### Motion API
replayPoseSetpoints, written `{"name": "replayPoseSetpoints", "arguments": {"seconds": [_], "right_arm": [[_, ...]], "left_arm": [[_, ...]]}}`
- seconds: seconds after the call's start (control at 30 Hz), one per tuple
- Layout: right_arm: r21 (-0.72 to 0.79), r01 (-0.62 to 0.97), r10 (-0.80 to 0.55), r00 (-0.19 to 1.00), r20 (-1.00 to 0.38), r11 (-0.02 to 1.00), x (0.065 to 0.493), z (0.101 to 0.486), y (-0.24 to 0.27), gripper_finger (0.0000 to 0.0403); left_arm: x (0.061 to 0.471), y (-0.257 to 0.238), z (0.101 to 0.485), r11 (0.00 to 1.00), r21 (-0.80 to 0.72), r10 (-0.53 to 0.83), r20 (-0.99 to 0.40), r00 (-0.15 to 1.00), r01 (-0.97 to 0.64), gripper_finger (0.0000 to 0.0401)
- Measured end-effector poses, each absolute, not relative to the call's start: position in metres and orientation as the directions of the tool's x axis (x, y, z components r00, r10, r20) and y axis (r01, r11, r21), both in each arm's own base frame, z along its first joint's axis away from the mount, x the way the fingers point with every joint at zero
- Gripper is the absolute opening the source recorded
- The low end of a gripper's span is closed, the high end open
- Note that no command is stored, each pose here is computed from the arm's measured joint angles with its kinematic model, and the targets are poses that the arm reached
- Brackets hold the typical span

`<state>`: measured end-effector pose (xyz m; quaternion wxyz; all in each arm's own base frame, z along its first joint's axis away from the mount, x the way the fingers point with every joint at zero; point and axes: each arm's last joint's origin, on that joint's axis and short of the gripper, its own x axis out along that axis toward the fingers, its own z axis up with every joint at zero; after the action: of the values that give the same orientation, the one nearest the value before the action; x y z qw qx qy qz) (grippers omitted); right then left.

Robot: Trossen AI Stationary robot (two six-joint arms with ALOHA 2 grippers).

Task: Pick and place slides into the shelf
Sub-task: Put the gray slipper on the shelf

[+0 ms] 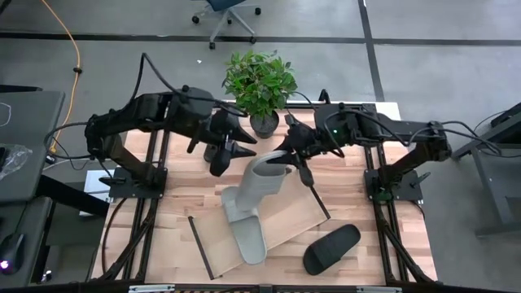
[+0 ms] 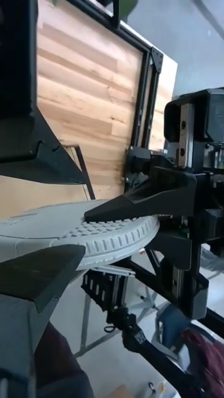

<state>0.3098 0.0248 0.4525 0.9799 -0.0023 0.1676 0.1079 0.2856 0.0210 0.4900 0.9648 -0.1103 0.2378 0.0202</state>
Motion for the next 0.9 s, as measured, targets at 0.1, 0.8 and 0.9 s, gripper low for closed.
{"name": "replayPoseSetpoints", "arguments": {"seconds": [0.1, 0.8, 0.9], "right_arm": [[0.032, -0.192, 0.191, 0.92, -0.341, 0.981, 0.314, 0.449, 0.019, 0.0015], [-0.046, -0.063, 0.043, 0.936, -0.35, 0.997, 0.342, 0.432, -0.012, 0.0015], [-0.05, -0.071, 0.048, 0.932, -0.361, 0.996, 0.347, 0.427, -0.012, 0.0015]], "left_arm": [[0.285, 0.029, 0.489, 0.977, -0.193, -0.013, -0.476, 0.88, -0.09, 0.0156], [0.282, 0.061, 0.472, 0.994, -0.09, 0.0, -0.593, 0.805, -0.066, 0.0156], [0.286, 0.063, 0.468, 0.994, -0.092, -0.015, -0.61, 0.793, -0.052, 0.0157]]}}
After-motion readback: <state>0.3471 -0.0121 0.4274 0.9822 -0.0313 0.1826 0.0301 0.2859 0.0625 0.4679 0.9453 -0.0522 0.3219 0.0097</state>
